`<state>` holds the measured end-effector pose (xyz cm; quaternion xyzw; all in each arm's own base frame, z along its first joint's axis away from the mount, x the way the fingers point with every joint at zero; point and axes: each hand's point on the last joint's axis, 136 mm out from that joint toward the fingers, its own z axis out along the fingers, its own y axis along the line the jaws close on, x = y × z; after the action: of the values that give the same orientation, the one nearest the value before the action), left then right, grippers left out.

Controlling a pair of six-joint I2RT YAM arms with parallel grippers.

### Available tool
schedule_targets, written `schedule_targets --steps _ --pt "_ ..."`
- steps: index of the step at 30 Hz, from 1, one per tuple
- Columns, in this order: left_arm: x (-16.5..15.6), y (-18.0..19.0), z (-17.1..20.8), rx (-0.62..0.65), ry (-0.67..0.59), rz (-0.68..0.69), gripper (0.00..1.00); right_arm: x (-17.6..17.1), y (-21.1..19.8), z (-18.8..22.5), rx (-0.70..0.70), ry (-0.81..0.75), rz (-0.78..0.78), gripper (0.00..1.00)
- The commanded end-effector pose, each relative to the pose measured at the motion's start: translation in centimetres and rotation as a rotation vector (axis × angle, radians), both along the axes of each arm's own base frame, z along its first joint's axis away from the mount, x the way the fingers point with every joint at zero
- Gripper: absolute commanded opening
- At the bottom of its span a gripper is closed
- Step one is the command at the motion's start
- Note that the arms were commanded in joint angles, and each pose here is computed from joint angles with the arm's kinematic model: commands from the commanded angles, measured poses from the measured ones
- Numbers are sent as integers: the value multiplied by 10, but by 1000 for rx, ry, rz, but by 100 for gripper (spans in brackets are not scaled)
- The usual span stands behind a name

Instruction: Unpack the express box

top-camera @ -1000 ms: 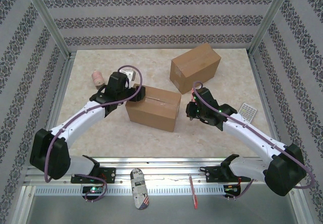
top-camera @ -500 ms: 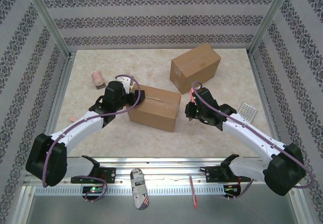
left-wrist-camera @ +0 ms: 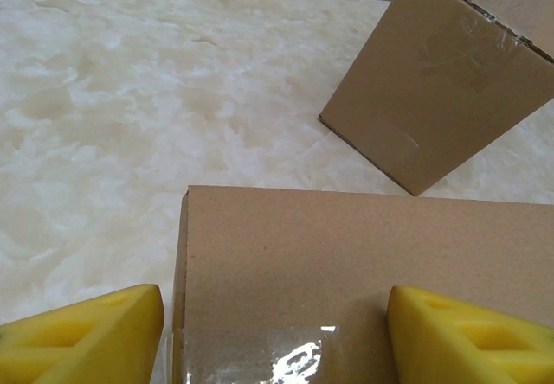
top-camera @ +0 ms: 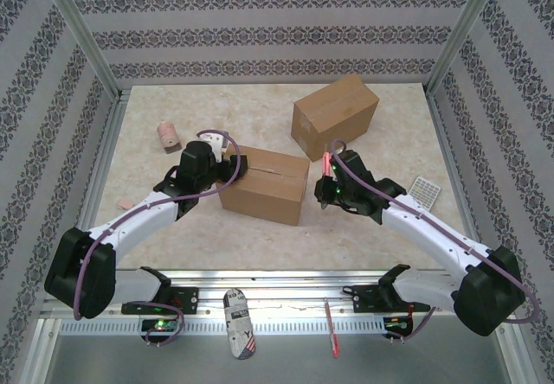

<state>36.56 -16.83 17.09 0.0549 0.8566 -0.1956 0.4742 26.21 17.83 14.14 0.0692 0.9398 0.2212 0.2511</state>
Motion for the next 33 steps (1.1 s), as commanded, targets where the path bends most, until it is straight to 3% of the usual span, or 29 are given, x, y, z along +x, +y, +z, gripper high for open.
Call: schedule_targets --steps 1,20,33 --pt "-32 25 -80 110 244 62 68 -6 5 14 88 -9 7 0" --pt "-39 30 -98 141 299 71 69 -71 21 55 528 138 238 0" --pt "-40 32 -103 160 314 75 70 -74 30 38 537 212 268 0"
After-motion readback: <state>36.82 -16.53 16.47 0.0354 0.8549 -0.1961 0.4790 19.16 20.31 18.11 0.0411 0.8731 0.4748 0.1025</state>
